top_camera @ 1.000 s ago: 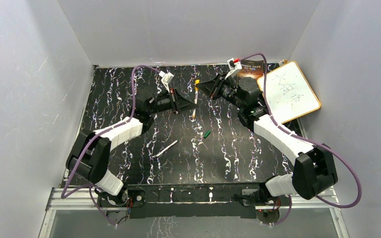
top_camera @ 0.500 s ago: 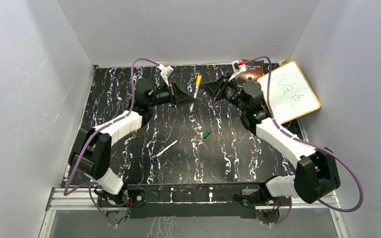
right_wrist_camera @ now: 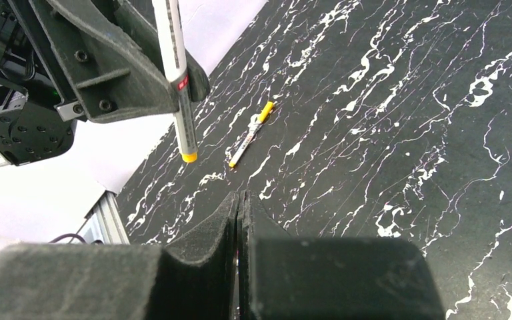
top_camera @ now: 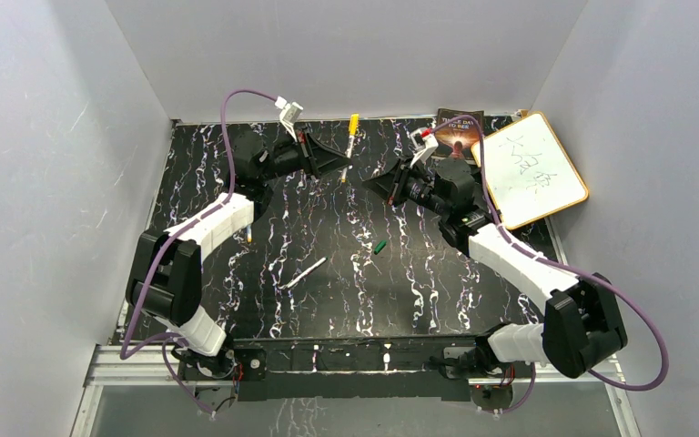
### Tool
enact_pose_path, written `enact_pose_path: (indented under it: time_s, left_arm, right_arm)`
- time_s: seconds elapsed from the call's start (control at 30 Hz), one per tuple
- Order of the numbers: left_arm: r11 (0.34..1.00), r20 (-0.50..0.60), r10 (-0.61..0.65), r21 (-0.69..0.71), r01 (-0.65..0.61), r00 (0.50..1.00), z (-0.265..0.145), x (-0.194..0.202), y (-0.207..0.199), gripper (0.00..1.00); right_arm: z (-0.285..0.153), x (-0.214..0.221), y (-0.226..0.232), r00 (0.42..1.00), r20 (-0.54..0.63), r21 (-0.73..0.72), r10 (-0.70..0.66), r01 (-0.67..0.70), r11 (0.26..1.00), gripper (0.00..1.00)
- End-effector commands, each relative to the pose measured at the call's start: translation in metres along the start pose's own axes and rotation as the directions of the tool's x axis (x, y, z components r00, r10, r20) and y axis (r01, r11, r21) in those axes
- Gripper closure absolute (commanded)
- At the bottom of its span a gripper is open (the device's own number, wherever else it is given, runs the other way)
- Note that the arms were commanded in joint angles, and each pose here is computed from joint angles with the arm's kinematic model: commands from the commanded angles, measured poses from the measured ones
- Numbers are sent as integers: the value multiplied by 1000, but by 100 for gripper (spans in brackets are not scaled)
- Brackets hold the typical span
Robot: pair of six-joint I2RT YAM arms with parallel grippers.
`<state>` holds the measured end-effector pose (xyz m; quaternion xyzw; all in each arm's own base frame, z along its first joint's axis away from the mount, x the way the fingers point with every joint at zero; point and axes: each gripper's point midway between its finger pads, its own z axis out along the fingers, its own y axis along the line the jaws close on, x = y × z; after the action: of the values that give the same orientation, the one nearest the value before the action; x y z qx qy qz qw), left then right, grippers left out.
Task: Insert the pens into the pen caps
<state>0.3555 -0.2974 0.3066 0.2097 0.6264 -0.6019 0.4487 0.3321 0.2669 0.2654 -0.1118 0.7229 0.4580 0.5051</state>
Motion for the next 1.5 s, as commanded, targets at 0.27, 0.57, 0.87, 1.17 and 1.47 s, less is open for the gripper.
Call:
enact_pose_path:
  time_s: [0.27, 0.57, 0.87, 1.17, 1.47]
  left_arm:
    - [919, -22, 335, 226, -322, 942, -19, 4, -58, 100]
    - [897, -15, 386, 242, -371, 923, -24, 9, -63, 100]
    - [896, -11, 385, 245, -370, 923, -24, 8, -66, 100]
    - [917, -57, 335, 251, -311, 941, -19, 12, -62, 100]
    - [923, -45, 308, 255, -287, 950, -16, 9, -61, 100]
  right_arm:
    - [-13, -101, 34, 951, 264, 27, -160, 158, 987, 56]
    - [-12, -145, 73, 920, 354, -81, -170, 211, 974, 38]
    - [6, -140, 90, 941, 299, -208, -157, 225, 952, 37]
    - [12, -134, 97, 950, 269, -250, -159, 228, 941, 59]
    - [19, -124, 96, 960, 232, -275, -154, 216, 937, 53]
